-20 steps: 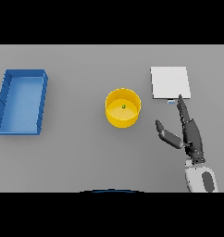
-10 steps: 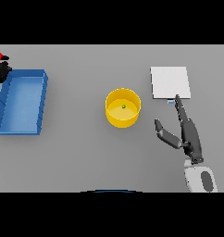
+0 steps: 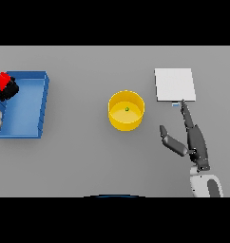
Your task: Pick up the red beaker and tilt it to pour out 1 green nut into yellow bowl. Pick up the yellow bowl and place it on the metallic measuring scale.
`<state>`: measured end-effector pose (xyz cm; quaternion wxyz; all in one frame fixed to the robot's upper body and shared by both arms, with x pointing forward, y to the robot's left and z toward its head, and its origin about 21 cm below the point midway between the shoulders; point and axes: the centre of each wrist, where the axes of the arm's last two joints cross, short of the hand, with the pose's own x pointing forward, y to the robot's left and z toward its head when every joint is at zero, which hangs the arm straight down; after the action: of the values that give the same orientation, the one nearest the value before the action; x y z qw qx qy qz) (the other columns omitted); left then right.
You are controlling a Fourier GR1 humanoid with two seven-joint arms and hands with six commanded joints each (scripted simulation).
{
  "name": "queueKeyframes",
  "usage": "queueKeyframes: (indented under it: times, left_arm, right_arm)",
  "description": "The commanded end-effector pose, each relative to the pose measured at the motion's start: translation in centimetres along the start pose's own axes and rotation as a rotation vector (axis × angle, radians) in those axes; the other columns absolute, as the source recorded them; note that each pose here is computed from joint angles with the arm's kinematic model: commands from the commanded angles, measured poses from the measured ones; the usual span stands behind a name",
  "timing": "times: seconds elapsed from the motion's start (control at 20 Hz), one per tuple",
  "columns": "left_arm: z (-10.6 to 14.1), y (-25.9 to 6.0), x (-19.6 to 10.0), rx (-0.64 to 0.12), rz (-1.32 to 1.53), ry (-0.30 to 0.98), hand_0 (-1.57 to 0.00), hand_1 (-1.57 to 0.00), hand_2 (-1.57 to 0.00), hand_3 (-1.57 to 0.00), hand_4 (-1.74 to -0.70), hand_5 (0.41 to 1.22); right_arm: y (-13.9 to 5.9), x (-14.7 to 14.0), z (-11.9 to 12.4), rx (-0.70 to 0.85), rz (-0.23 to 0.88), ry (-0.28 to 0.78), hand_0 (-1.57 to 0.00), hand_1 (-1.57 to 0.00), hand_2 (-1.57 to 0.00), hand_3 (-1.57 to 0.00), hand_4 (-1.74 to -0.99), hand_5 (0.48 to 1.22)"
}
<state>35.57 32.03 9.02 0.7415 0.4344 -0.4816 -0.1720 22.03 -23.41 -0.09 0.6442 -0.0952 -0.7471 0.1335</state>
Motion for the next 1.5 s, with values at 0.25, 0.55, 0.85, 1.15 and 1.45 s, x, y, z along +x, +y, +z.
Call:
queueKeyframes:
  times: [0.25,0.55,0.85,1.15,1.45]
  left_arm:
    - [1.1,1.3,-0.1,-0.221,-0.072,-0.006,-0.6,-0.48,-0.49,-0.46,-0.92,0.723]
    - [0.8,2.1,0.5,-0.247,-0.052,-0.026,-0.16,-0.13,-0.13,-0.12,-0.8,0.678]
    - [0.5,2.0,1.0,-0.214,0.007,-0.083,-0.04,-0.03,-0.03,-0.03,-0.78,0.674]
    - [1.0,1.6,1.1,-0.231,0.02,-0.084,-0.01,-0.01,-0.01,-0.01,-0.79,0.707]
    - [0.9,1.5,1.2,-0.232,0.015,-0.082,0.0,0.0,0.0,0.0,-0.79,0.712]
  right_arm:
    - [0.1,0.1,-0.3,0.004,-0.003,-0.015,0.0,0.0,0.0,0.0,-1.182,0.667]
    - [0.4,0.4,-0.4,0.012,-0.006,0.008,0.0,0.0,0.0,0.0,-1.187,0.663]
    - [0.5,0.9,-0.9,0.06,0.075,-0.011,0.0,0.0,0.0,0.0,-1.175,0.677]
    - [-0.4,2.8,-4.4,0.293,0.282,-0.104,0.0,0.0,0.0,0.0,-1.255,0.7]
    - [0.1,5.5,-7.8,0.512,0.682,-0.196,0.0,0.0,0.0,0.0,-1.276,0.668]
